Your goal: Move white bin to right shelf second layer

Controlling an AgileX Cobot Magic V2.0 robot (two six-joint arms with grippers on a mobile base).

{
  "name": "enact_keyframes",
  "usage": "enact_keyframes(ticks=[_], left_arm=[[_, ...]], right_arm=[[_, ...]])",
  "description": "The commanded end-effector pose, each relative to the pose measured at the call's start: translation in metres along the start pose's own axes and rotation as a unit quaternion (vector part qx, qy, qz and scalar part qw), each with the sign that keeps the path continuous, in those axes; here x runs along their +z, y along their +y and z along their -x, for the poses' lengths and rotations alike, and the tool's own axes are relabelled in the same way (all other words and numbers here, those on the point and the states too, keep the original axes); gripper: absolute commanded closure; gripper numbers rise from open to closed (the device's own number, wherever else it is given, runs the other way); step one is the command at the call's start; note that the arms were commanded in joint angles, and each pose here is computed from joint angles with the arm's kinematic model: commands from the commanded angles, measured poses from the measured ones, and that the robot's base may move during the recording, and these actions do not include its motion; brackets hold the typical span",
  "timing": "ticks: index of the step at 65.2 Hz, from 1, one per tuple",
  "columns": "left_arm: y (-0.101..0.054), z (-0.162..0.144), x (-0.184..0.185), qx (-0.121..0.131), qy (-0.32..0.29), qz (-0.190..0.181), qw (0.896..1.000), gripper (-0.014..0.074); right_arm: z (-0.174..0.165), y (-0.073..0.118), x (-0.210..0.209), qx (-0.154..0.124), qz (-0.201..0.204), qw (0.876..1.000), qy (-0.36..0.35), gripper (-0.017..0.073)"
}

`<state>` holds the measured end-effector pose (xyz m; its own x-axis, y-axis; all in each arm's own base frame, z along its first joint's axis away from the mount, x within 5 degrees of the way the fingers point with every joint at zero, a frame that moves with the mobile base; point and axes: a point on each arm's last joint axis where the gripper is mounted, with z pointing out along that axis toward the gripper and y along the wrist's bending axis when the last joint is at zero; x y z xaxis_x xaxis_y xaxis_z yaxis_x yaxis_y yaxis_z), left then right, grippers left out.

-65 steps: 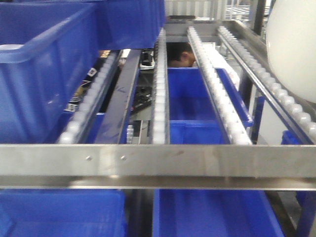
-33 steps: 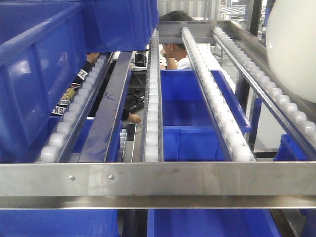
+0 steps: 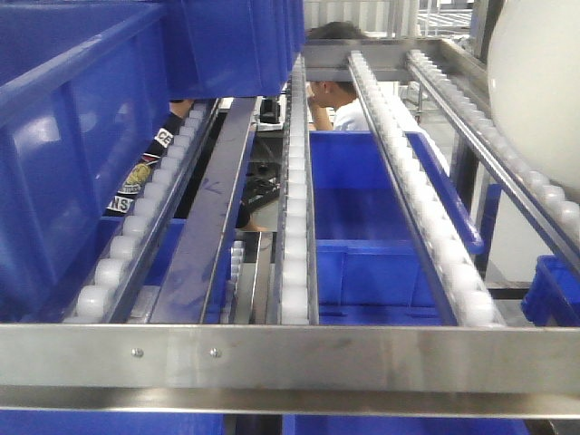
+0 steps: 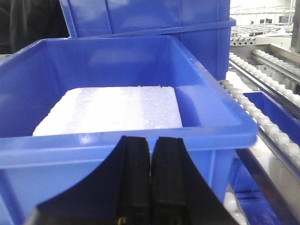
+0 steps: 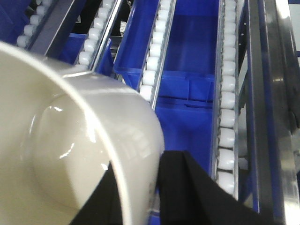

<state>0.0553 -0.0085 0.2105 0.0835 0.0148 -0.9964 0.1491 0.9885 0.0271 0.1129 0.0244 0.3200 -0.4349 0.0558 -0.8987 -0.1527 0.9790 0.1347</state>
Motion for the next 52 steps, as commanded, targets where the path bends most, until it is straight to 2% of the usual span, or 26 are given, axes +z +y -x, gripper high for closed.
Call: enact_keyframes(ticks=[1,52], left_arm=[[0.0004,-0.0026,-0.0005,-0.006,-0.033,0.003,0.999,0.0509],[0.0004,-0.0026,-0.0005,-0.006,-0.033,0.003,0.999,0.0509]], right_arm=[[0.0182,0.0018,-0.0052,0.0,0.006,0.998,-0.065,0.0535],[0.0182,0.0018,-0.0052,0.0,0.006,0.998,-0.065,0.0535]])
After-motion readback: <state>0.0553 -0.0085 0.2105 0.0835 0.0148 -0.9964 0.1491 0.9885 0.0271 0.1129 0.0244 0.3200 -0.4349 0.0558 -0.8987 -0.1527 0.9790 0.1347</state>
